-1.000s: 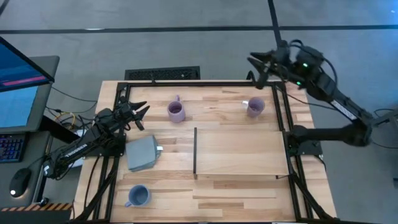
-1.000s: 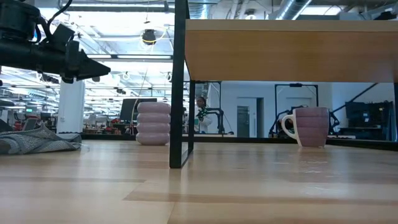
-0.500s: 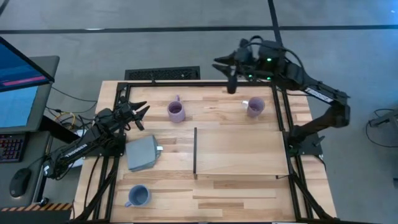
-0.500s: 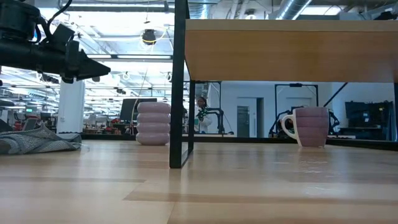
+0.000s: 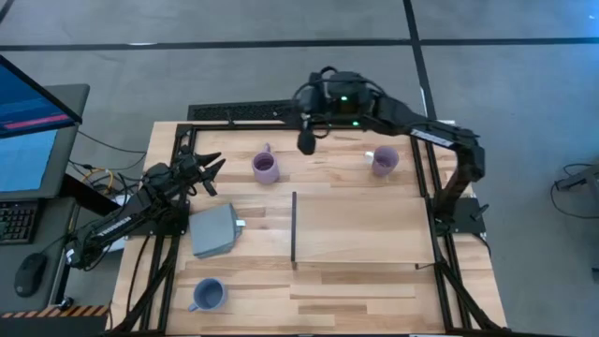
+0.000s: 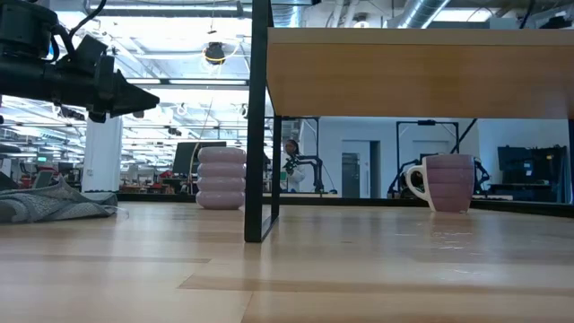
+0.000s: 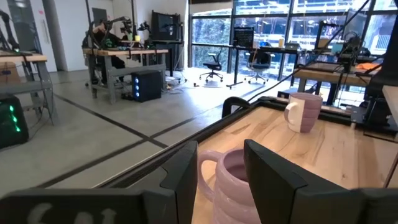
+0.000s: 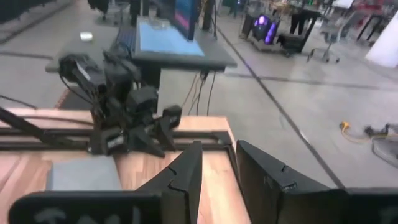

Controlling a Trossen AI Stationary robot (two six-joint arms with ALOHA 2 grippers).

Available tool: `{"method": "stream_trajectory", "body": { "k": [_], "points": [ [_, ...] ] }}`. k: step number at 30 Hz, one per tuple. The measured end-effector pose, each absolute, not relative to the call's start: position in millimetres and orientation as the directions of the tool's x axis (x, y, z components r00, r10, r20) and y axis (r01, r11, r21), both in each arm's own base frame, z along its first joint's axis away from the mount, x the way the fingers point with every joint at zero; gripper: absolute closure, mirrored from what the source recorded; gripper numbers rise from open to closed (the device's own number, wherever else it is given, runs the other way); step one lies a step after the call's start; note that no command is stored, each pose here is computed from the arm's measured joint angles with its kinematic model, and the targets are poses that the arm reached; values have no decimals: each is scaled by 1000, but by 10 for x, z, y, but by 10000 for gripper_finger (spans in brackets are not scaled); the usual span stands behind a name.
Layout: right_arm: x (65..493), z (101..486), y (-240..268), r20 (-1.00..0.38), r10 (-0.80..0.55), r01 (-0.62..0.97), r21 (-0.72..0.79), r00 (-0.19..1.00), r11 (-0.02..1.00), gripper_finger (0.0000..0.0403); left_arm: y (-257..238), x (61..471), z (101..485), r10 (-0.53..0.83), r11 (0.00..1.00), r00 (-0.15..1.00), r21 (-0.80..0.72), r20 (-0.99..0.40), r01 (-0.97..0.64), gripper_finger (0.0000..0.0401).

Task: Stack small to large cups/mugs on shelf
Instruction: Put the purple mug on the shelf

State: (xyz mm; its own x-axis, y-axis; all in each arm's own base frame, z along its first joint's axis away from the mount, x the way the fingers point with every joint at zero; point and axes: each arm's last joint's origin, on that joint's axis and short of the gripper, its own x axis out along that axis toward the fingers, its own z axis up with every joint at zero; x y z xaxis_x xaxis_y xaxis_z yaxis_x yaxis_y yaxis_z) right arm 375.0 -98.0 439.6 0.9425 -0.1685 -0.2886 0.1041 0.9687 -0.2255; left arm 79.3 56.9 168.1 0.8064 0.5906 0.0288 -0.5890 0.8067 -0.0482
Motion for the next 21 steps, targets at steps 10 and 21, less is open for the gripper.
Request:
{"method": "stream_trajectory", "body": {
  "k": [10, 21],
  "points": [
    [4239, 3816, -1122, -424, -157, 76, -201, 892, 977, 280, 569, 793, 1681, 591, 807, 806, -50, 29, -589, 280],
    [4649, 3142, -1233, -518, -145, 57, -181, 843, 982, 280, 569, 793, 1682, 591, 807, 806, -50, 29, -589, 280]
  ]
}}
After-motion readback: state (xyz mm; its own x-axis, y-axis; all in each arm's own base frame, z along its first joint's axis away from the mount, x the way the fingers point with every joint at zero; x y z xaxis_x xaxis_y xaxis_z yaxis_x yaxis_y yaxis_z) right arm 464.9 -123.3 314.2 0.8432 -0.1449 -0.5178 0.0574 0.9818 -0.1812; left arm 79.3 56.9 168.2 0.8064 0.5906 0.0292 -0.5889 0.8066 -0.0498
